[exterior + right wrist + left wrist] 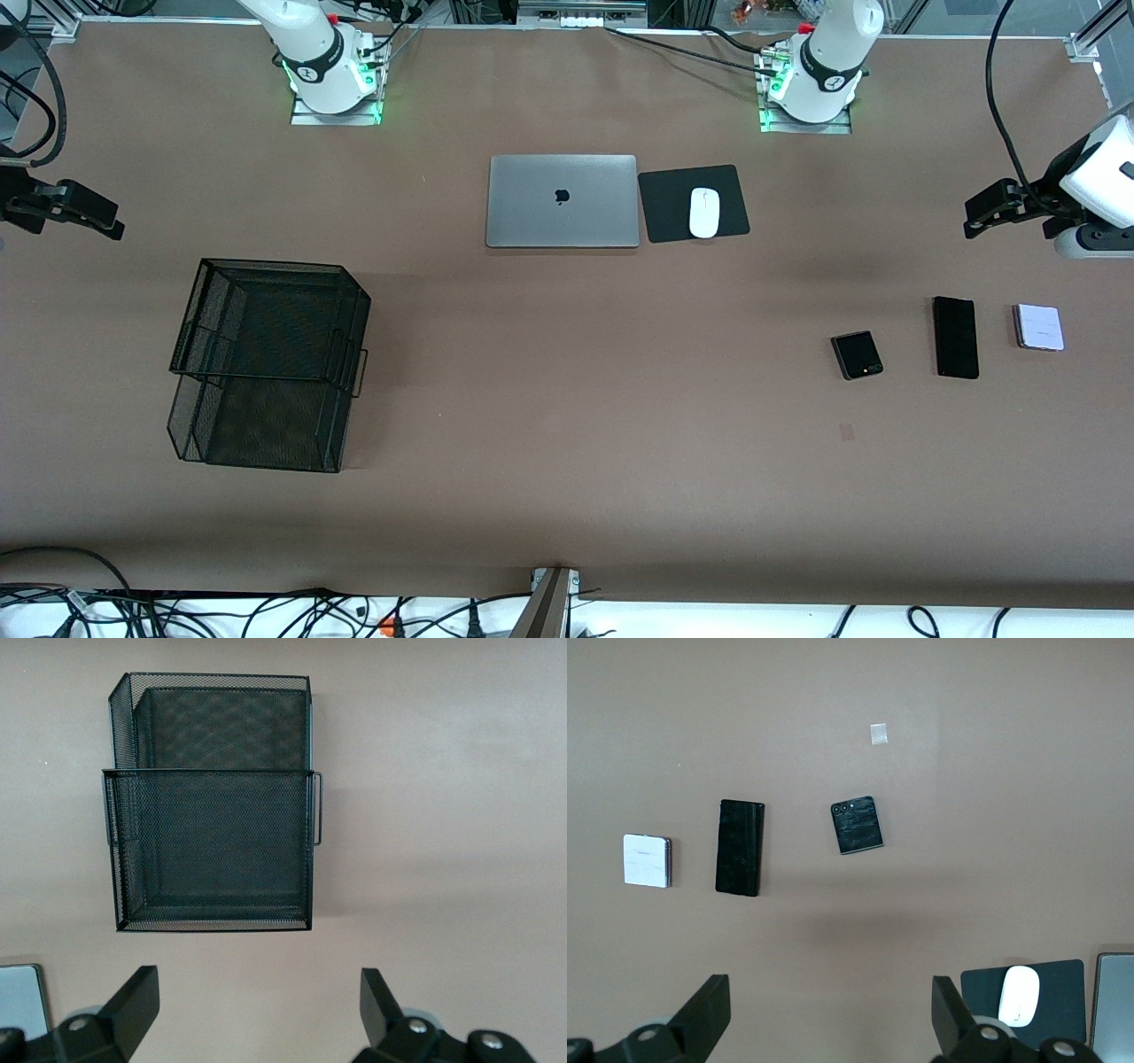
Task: Place phones with both arms
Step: 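Reach down and grasp the black flip phone with the left gripper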
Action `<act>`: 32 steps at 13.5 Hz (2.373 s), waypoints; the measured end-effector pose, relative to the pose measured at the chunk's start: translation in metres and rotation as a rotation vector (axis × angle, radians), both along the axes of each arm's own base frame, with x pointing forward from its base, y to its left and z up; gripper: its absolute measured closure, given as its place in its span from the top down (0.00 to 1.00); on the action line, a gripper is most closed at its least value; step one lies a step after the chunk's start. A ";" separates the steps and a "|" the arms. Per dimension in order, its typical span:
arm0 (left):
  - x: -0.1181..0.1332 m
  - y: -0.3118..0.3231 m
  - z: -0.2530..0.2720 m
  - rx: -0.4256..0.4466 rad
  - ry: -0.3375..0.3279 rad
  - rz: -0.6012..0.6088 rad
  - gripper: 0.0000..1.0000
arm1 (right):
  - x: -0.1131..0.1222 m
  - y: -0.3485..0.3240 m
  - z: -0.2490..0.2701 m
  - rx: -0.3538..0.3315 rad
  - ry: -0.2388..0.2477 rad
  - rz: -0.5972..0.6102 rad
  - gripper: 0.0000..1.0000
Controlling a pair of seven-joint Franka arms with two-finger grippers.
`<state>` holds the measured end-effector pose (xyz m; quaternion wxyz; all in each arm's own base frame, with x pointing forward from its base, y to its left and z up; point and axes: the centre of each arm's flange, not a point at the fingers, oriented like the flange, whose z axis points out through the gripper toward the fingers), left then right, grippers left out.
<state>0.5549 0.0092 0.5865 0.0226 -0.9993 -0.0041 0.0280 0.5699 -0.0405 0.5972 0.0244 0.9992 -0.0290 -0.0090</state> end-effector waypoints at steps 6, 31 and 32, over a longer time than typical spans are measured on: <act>0.000 0.000 -0.001 0.000 0.003 0.000 1.00 | 0.000 0.000 0.000 0.000 0.000 0.000 1.00; 0.037 0.024 -0.386 -0.026 -0.051 0.144 1.00 | 0.000 0.000 0.000 0.000 0.000 0.001 1.00; 0.032 0.023 -0.397 -0.029 -0.056 0.143 1.00 | 0.000 0.000 0.000 0.000 0.000 0.001 1.00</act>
